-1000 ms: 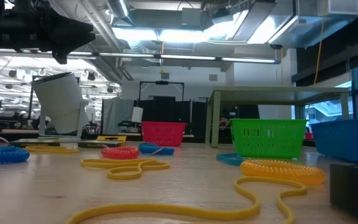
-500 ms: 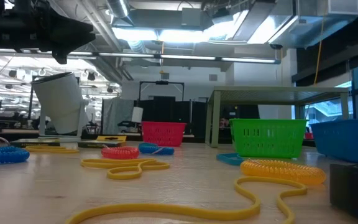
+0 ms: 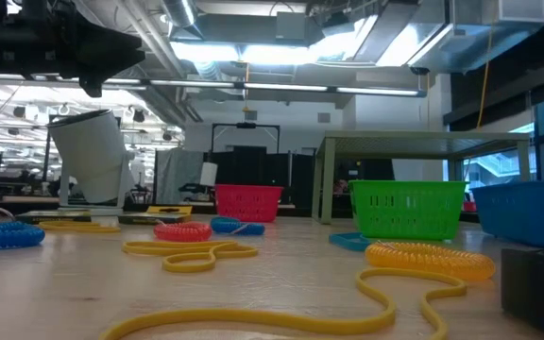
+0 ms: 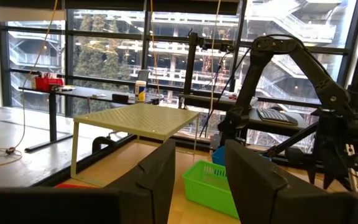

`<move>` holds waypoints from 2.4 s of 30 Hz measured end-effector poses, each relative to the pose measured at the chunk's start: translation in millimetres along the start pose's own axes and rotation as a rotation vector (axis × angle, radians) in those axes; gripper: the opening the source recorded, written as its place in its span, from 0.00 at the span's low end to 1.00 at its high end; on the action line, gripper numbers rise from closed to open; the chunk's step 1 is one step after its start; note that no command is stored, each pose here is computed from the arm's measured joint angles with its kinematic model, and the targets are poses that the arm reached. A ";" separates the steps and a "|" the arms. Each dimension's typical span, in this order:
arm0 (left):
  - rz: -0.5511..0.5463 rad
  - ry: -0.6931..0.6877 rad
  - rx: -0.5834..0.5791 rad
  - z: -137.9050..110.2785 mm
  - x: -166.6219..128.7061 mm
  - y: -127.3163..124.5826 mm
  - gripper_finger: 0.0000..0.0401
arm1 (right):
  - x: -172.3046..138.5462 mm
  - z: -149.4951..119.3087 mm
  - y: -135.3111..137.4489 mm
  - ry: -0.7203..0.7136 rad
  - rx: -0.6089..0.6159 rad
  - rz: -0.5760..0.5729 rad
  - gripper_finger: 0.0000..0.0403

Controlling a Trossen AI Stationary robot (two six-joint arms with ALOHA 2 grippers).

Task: Pick & Place Office Desk Supplies
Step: Put the yellow rubber band into the green bin

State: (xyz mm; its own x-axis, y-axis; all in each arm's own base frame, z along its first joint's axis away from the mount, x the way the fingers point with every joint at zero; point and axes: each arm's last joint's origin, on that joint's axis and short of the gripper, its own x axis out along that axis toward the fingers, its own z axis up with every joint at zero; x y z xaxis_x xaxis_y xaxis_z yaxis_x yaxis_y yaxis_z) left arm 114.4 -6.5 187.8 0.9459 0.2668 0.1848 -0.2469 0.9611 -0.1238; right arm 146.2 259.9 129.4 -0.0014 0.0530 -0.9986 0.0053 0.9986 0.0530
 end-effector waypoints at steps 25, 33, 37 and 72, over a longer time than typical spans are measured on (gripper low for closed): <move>0.000 -0.001 -0.001 0.1 0.0 0.0 0.33 | -8.7 2.9 -1.1 -0.150 -0.044 -0.009 0.01; 0.000 -0.008 -0.004 0.8 0.0 0.0 0.33 | -52.9 9.6 -12.6 -0.606 0.055 -0.104 0.01; 0.000 -0.010 -0.005 1.0 0.0 0.0 0.33 | -74.6 15.1 -22.7 -0.921 0.117 -0.241 0.01; -0.085 -0.009 -0.057 1.3 -0.1 -2.5 0.33 | -152.4 68.7 -118.1 -1.428 0.725 -0.536 0.01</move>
State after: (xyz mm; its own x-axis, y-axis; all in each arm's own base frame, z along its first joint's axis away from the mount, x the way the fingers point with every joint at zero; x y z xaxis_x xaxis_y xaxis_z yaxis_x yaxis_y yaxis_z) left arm 114.6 -8.8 189.4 0.9610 0.1856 0.2052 -0.1535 0.9747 -0.1625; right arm 214.4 133.5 275.1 0.6832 -0.7191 -0.1272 0.7302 0.6716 0.1252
